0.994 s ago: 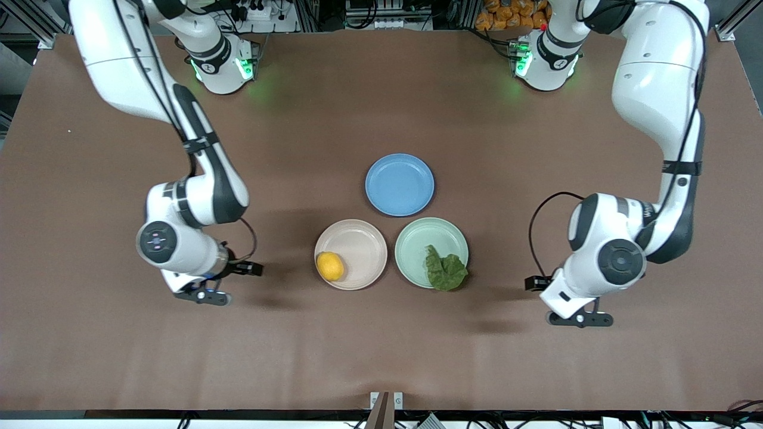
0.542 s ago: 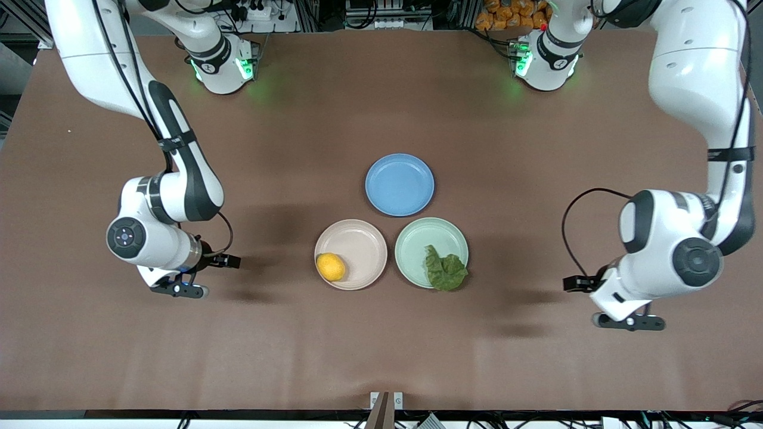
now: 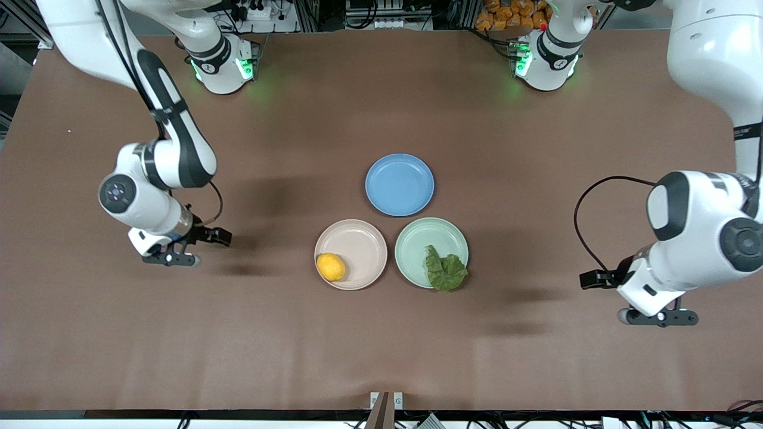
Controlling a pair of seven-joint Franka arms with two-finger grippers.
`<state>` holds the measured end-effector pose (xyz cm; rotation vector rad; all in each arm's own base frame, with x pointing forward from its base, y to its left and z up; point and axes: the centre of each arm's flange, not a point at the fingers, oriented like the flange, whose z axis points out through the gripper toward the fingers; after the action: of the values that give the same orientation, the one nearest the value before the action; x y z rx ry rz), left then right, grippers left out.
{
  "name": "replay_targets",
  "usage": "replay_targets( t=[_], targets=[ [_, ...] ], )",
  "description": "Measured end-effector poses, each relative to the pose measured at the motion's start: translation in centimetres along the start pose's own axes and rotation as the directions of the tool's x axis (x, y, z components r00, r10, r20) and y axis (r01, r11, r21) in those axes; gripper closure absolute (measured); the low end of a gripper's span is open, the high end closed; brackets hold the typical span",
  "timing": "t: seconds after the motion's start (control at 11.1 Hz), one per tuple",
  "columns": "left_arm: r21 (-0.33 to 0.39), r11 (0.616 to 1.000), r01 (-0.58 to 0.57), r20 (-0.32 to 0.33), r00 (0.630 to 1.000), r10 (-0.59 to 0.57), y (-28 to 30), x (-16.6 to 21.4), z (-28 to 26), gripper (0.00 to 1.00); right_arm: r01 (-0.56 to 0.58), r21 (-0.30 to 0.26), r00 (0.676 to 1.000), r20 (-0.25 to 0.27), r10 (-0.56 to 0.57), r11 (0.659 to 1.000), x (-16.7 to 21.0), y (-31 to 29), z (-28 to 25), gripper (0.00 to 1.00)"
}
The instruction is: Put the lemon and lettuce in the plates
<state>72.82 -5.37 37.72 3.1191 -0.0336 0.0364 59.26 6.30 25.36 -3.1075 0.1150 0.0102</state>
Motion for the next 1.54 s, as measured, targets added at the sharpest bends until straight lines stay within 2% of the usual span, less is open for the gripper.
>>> replay_targets(
  t=[0.45,0.81,1.26,1.54],
  targets=[
    [-0.048,0.998,0.04,-0.031,0.999,-0.042,-1.2,-0.7,-5.0,0.0,0.029,0.002,0.999,-0.02,-0.029,1.0,-3.5,0.6,-3.5,0.0],
    [-0.039,0.999,0.015,-0.037,0.999,-0.017,1.1,-3.0,-11.5,0.0,0.063,-0.029,0.997,-0.036,-0.064,0.998,-4.9,1.1,-5.0,0.0],
    [-0.013,1.0,0.009,0.008,1.0,-0.009,2.1,-7.6,-19.2,0.0,0.117,-0.045,0.992,-0.05,-0.119,0.992,-5.0,6.6,-6.4,0.0],
    [-0.003,1.0,0.009,0.037,0.999,-0.009,2.0,-10.6,-21.7,0.0,0.122,-0.046,0.991,-0.049,-0.124,0.991,-5.2,7.0,-6.7,0.0]
  ],
)
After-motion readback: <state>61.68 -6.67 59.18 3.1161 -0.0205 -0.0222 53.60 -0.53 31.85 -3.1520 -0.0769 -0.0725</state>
